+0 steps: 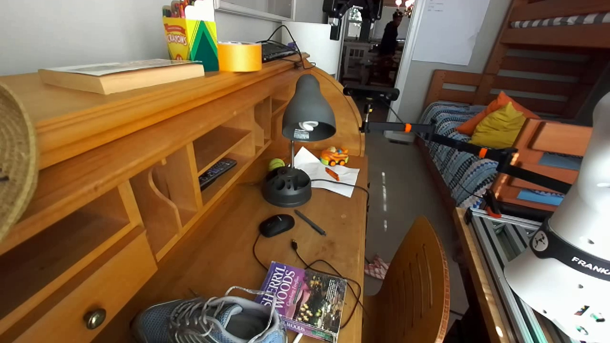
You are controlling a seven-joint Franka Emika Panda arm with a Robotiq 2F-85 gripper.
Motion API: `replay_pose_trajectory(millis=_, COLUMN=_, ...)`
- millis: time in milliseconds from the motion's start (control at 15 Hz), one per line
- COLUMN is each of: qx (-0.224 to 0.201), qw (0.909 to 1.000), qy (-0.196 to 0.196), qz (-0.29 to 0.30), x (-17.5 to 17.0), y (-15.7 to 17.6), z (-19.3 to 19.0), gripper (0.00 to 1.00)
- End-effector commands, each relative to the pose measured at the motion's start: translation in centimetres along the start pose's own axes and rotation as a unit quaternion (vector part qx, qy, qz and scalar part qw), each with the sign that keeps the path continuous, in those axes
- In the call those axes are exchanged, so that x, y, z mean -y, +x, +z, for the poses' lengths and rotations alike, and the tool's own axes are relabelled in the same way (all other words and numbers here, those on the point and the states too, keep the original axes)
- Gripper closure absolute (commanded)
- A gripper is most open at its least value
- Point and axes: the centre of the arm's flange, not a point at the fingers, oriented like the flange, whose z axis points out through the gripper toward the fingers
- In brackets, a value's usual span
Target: Twist the lamp
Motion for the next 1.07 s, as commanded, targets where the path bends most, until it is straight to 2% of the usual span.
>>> replay_pose_trajectory(millis=0, qx=-0.033, qw=0.9951, qy=-0.01, qz=-0.093, x=-1.4, y=-2.4, z=0.3, gripper=0.0)
replay_pose_trajectory(millis=267, qx=-0.046, qw=0.9878, qy=-0.002, qz=-0.149, x=-1.9, y=-2.8, z=0.2, gripper=0.0)
replay_pose_trajectory(millis=400, qx=-0.042, qw=0.987, qy=0.001, qz=-0.155, x=-2.2, y=-2.8, z=0.2, gripper=0.0)
replay_pose_trajectory(millis=533, qx=-0.02, qw=0.9938, qy=0.011, qz=-0.109, x=-2.0, y=-1.9, z=0.3, gripper=0.0)
replay_pose_trajectory(millis=733, qx=-0.013, qw=0.999, qy=0.031, qz=-0.03, x=-1.1, y=0.5, z=1.9, gripper=0.0)
replay_pose_trajectory(millis=1000, qx=0.001, qw=0.9957, qy=0.062, qz=0.069, x=1.3, y=2.5, z=3.8, gripper=0.0)
